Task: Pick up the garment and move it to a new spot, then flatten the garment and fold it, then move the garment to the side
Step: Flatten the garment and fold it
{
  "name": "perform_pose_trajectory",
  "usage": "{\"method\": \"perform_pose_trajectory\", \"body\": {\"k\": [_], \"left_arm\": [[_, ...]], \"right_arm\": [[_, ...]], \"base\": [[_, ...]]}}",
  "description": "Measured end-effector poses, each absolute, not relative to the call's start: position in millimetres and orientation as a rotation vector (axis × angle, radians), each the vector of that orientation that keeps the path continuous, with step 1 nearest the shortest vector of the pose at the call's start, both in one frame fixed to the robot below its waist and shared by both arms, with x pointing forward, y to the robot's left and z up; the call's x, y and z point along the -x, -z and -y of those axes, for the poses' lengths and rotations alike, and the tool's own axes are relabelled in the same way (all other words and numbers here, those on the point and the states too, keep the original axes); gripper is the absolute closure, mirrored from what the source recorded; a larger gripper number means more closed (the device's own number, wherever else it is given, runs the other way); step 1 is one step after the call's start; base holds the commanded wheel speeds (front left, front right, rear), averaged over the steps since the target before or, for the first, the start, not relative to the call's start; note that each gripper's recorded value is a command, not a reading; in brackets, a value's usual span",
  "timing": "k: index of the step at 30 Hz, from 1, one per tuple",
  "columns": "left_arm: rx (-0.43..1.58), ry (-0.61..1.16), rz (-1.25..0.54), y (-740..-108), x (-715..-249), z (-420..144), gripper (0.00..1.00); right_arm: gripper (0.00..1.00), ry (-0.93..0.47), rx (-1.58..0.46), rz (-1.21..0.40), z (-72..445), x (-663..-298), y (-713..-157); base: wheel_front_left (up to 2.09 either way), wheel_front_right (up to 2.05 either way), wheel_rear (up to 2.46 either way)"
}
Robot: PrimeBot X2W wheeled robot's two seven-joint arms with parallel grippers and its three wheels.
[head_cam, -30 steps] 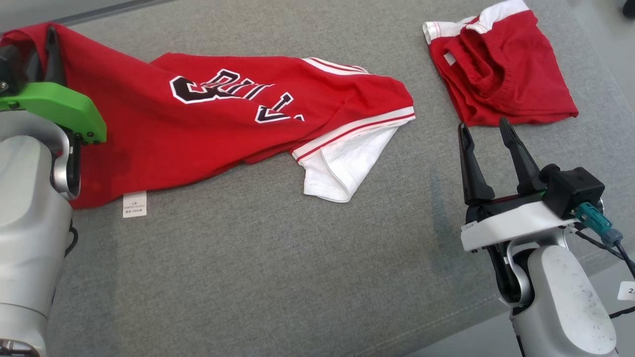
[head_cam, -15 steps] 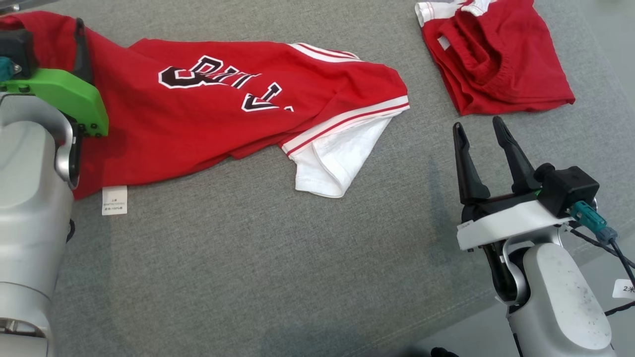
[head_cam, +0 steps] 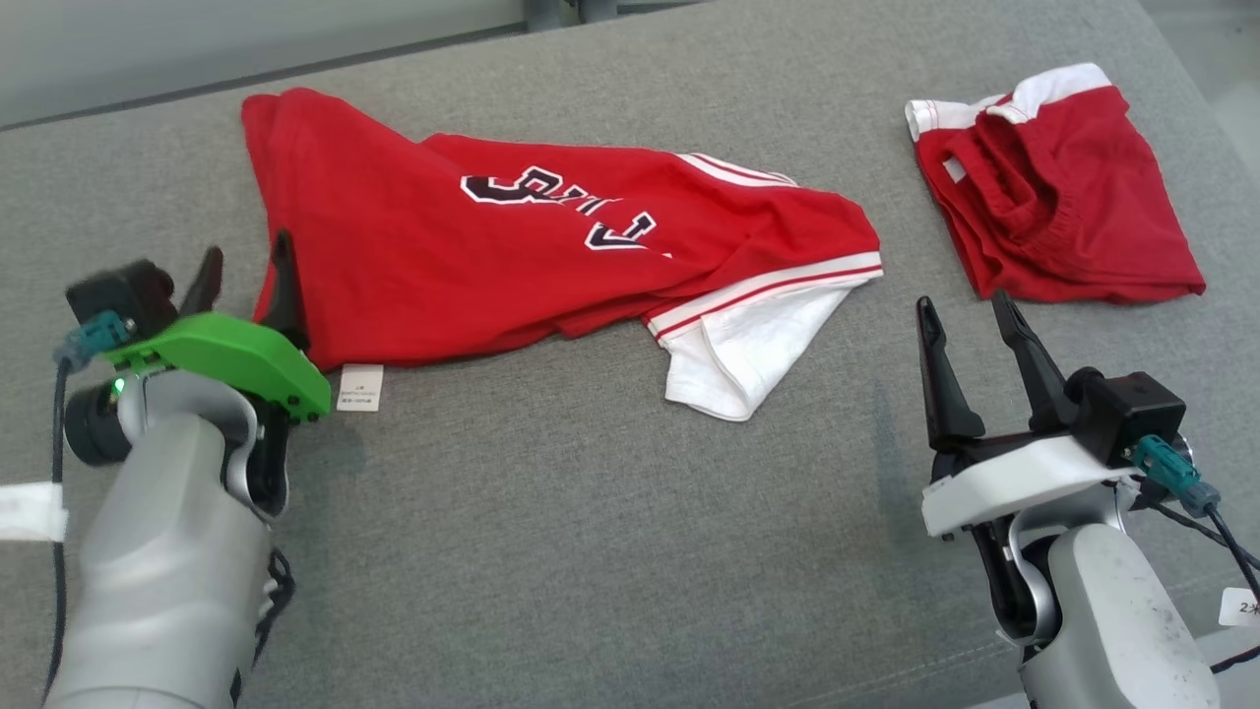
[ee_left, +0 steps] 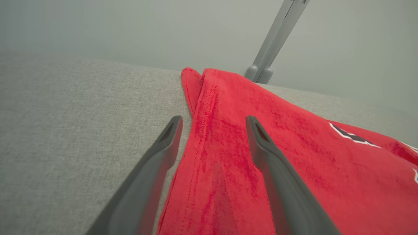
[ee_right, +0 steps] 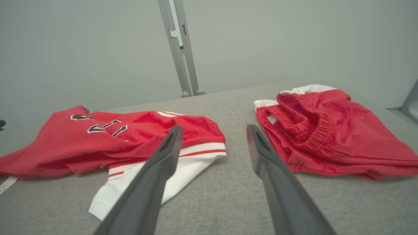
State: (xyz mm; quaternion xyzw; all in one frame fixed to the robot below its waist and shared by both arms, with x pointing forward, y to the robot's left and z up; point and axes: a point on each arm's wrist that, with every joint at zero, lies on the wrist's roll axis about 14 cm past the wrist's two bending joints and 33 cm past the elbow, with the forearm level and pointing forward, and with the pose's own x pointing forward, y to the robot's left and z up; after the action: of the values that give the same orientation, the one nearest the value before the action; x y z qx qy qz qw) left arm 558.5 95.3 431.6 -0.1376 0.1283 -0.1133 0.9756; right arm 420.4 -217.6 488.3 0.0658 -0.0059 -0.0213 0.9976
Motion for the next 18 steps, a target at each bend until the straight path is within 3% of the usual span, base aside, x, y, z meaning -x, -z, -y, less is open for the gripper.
{"method": "perform_pose_trajectory", "body": {"k": [9,18], "left_arm": [[0.416,0.117,-0.424,-400,-492,-128,0.0],[0.625,0.07,-0.522,-384,-478,-119,0.0]], "right_arm": [[0.0,-0.03,-0.15,0.05,192,-420,-507],[0.0,-0.032,-0.142,0.059,192,-419,-512]], "base": [[0.0,0.0,0.0],[0.0,0.0,0.0]]}}
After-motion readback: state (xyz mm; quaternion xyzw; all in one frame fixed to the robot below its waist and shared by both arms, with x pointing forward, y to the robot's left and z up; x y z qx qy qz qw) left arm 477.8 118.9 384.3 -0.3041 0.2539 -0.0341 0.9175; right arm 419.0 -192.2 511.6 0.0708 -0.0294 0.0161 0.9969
